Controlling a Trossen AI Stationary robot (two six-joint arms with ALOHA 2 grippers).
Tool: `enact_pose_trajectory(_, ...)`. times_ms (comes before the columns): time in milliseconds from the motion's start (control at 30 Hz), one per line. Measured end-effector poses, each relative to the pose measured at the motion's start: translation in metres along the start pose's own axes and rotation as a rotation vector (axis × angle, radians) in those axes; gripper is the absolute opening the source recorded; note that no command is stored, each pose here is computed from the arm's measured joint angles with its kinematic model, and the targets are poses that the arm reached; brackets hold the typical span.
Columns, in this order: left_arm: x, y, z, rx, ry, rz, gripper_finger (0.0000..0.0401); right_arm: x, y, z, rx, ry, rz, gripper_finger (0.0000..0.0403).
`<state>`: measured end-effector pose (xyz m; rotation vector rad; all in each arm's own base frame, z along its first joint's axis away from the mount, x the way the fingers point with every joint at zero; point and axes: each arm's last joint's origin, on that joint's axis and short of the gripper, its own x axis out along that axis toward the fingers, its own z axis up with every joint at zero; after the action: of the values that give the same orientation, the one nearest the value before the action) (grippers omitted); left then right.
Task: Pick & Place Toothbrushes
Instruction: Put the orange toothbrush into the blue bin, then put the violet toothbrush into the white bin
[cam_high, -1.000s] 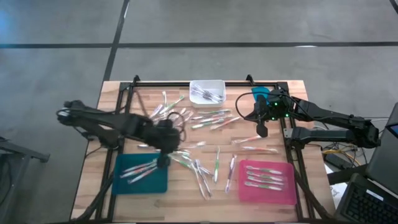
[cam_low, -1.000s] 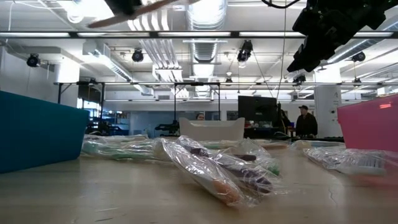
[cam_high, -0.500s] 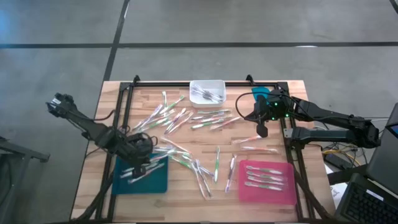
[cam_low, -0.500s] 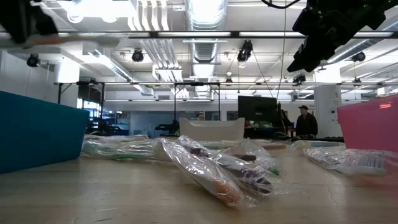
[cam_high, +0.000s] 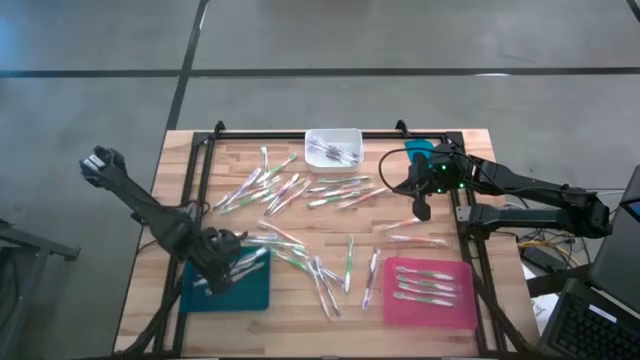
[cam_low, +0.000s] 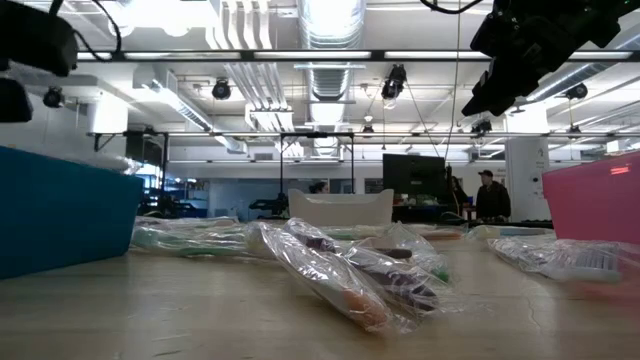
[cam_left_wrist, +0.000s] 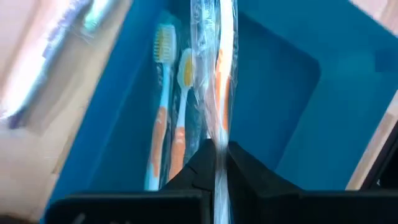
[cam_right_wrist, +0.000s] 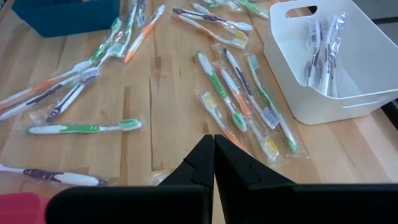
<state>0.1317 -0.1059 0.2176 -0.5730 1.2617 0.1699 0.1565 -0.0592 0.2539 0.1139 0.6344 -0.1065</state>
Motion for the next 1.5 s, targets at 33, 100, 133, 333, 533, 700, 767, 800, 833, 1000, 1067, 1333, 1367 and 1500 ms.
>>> enact_pose_trajectory(33,0.003,0.001,-0.001,0.003,0.004,-0.004,0.0022,0.0,0.0,0.0,0.0,0.0,0.0,0.0008)
enact_pose_trajectory(100,0.008,0.003,-0.003,0.004,0.011,-0.005,0.0022,0.0,0.0,0.0,0.0,0.0,0.0,0.0008)
enact_pose_trajectory(133,0.011,0.004,-0.004,0.005,0.012,-0.006,0.0022,0.0,0.0,0.0,0.0,0.0,-0.001,0.0008)
enact_pose_trajectory(333,0.023,0.012,-0.009,0.004,0.06,-0.001,0.0026,0.0,0.0,0.0,0.0,0.0,-0.001,0.0008)
enact_pose_trajectory(533,0.033,0.02,-0.014,-0.042,0.104,0.009,0.0046,0.0,0.0,0.0,0.0,0.0,0.0,0.0008)
enact_pose_trajectory(700,0.035,0.022,-0.016,-0.048,0.135,0.007,0.0087,0.0,0.0,0.0,0.001,0.0,0.0,0.0008)
enact_pose_trajectory(767,0.035,0.021,-0.016,-0.05,0.14,0.003,0.0108,0.0,0.0,0.0,0.001,0.0,0.0,0.0008)
enact_pose_trajectory(800,0.034,0.02,-0.016,-0.051,0.139,-0.002,0.0119,0.0,0.0,0.0,0.001,0.0,0.0,0.0008)
enact_pose_trajectory(833,0.033,0.019,-0.015,-0.056,0.136,-0.009,0.013,0.0,0.0,0.0,0.001,0.0,0.0,0.0008)
enact_pose_trajectory(1000,0.025,0.011,-0.012,-0.074,0.158,-0.058,0.0175,0.0,0.0,0.0,0.002,0.0,0.0,0.0008)
enact_pose_trajectory(1067,0.02,0.006,-0.01,-0.074,0.182,-0.09,0.0186,0.0,0.0,0.0,0.001,-0.001,0.0,0.0008)
enact_pose_trajectory(1333,0.001,-0.009,0.003,-0.051,0.145,-0.175,0.0189,0.0,0.0,0.0,0.002,-0.001,0.0,0.0008)
enact_pose_trajectory(1367,-0.001,-0.011,0.005,-0.053,0.137,-0.183,0.0188,0.0,0.0,0.0,0.002,-0.001,0.0,0.0008)
enact_pose_trajectory(1500,-0.008,-0.014,0.012,-0.056,0.112,-0.207,0.0188,0.0,0.0,0.0,0.003,-0.001,0.0,0.0008)
